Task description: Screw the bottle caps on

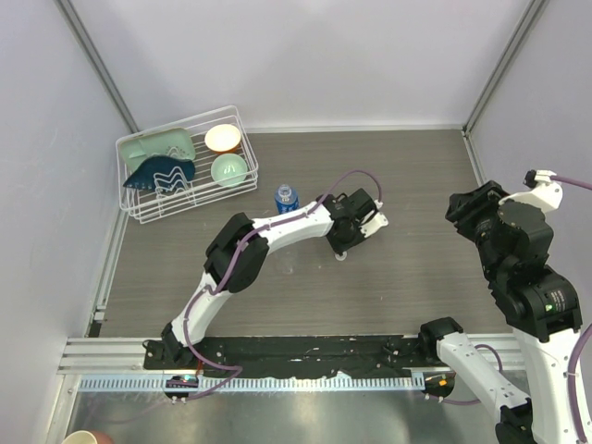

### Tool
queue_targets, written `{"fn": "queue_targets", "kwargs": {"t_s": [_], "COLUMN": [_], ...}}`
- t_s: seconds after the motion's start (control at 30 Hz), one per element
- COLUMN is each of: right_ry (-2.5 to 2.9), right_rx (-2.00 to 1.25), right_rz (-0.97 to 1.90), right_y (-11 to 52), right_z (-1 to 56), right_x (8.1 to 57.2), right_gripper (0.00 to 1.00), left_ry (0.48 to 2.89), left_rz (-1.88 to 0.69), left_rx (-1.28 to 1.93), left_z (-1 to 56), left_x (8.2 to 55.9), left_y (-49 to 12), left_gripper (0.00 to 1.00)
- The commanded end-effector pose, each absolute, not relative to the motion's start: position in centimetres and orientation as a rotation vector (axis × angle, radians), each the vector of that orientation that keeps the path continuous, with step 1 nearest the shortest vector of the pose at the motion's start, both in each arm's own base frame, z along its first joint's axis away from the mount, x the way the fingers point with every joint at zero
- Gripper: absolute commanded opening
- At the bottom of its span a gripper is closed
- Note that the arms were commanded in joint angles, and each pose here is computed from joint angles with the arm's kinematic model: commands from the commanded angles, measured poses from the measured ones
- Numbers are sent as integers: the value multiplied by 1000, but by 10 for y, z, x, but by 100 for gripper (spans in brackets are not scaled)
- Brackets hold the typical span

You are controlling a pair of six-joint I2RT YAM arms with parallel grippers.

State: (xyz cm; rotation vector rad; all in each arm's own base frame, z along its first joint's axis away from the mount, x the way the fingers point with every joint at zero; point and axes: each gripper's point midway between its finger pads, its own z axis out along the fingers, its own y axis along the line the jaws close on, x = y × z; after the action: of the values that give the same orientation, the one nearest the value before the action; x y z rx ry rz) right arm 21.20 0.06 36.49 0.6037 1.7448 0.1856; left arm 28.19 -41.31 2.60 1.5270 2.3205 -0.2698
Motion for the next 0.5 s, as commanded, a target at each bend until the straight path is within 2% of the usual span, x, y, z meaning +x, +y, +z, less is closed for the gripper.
{"fn": "queue_targets", "kwargs": {"t_s": [0.0,0.2,0.3,0.33,0.37,0.4,0.47], "right_ry": [1708,1717,1735,1764,1758,1763,1765], "right_rx": [588,613,636,623,623,609,551], "right_rz": [210,226,263,300,342,387,514], "right_y": [4,7,15,24,31,39,63], "right_z": [381,382,381,378,381,383,388], "right_x": [218,225,235,241,246,251,262], "right_gripper": [51,51,56,56,57,59,63], "left_ry": [2339,2243,2031,1983,1865,1765,1699], "left_rz": [-299,-352,-404,-395,-384,-392,-303], "left_rx": [1519,1434,1313,1306,1212,1152,1125], "left_z": [30,111,206,218,274,304,340], "left_x": [278,279,285,283,282,286,287], "left_y": [-410,-411,-409,-401,-383,-380,-357], "left_gripper": [0,0,0,0,0,0,0]}}
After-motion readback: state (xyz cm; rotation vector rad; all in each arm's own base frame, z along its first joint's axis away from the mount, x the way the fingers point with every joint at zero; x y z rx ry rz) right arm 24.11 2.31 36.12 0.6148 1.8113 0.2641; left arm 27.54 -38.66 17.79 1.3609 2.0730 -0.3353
